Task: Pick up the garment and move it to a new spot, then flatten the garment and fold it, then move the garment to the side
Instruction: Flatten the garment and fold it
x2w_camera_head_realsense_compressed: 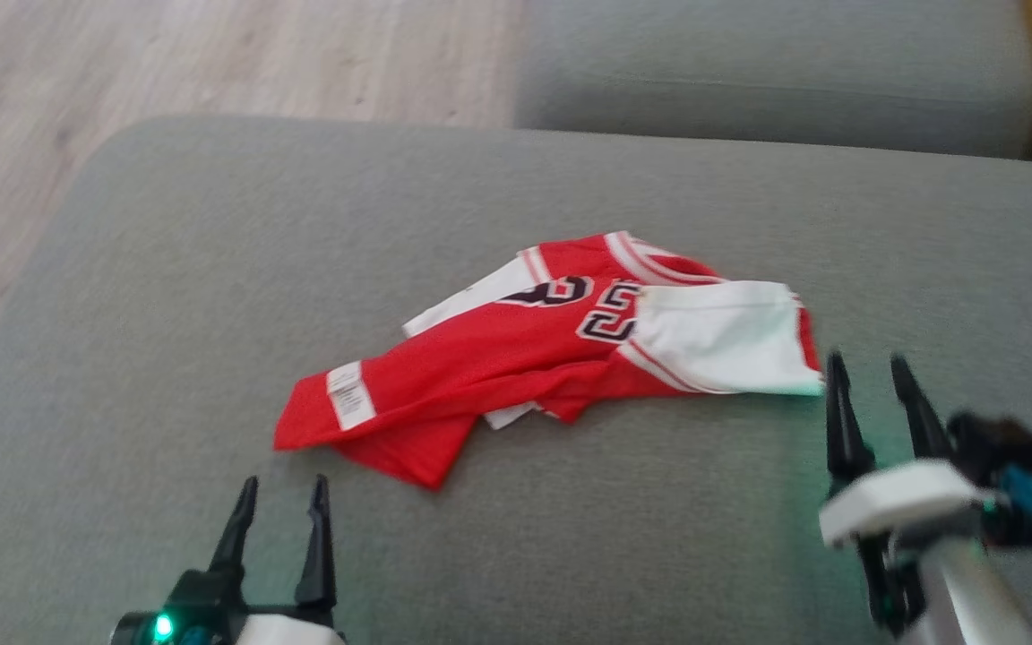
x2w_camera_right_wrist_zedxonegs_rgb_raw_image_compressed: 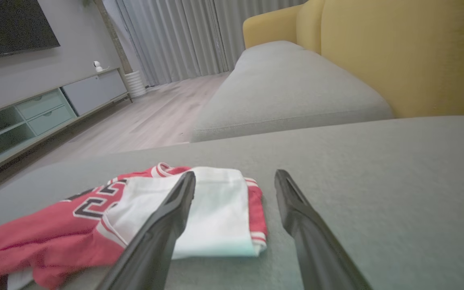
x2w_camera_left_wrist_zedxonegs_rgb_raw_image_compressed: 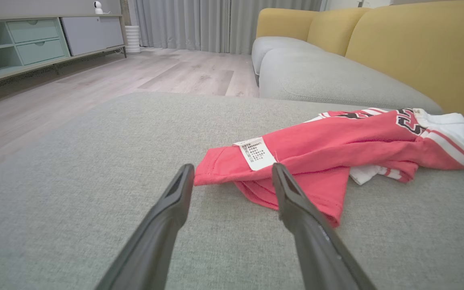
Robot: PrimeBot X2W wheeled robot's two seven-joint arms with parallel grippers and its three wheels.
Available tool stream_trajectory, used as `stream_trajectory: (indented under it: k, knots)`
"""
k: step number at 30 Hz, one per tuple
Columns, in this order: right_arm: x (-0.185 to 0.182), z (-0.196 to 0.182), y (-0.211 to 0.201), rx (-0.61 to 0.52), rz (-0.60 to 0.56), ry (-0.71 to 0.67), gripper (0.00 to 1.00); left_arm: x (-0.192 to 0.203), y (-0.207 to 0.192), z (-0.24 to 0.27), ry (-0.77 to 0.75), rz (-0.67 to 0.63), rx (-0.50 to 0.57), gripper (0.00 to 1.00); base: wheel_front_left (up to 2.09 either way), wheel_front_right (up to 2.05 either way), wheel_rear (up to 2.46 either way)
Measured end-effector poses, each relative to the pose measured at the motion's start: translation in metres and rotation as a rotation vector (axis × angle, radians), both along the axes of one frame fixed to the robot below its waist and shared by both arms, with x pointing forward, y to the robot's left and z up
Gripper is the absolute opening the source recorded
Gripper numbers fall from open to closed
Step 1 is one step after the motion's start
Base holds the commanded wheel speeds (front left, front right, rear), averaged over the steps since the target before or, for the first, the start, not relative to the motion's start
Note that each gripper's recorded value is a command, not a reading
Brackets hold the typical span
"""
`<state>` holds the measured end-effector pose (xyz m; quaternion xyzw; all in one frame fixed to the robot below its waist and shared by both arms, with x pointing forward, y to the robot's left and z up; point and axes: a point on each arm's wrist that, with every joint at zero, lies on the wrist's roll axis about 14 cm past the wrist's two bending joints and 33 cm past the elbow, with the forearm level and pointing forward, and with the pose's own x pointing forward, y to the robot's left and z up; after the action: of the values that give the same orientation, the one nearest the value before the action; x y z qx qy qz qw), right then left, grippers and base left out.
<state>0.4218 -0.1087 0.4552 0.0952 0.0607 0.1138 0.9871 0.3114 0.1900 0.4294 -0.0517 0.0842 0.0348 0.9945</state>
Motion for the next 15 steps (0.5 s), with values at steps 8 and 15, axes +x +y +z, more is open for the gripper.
stream_trajectory:
  k: [8, 15]
  knots:
    - [-0.052, -0.032, -0.044, -0.012, -0.119, 0.093, 1.0, 0.005, -0.011, 0.005, -0.019, -0.043, -0.002, 1.0, 0.0, 0.0, 0.0]
    - [-0.055, -0.046, -0.036, -0.018, -0.093, 0.14, 1.0, 0.007, -0.017, 0.001, -0.005, -0.061, -0.004, 1.0, 0.0, 0.0, 0.0]
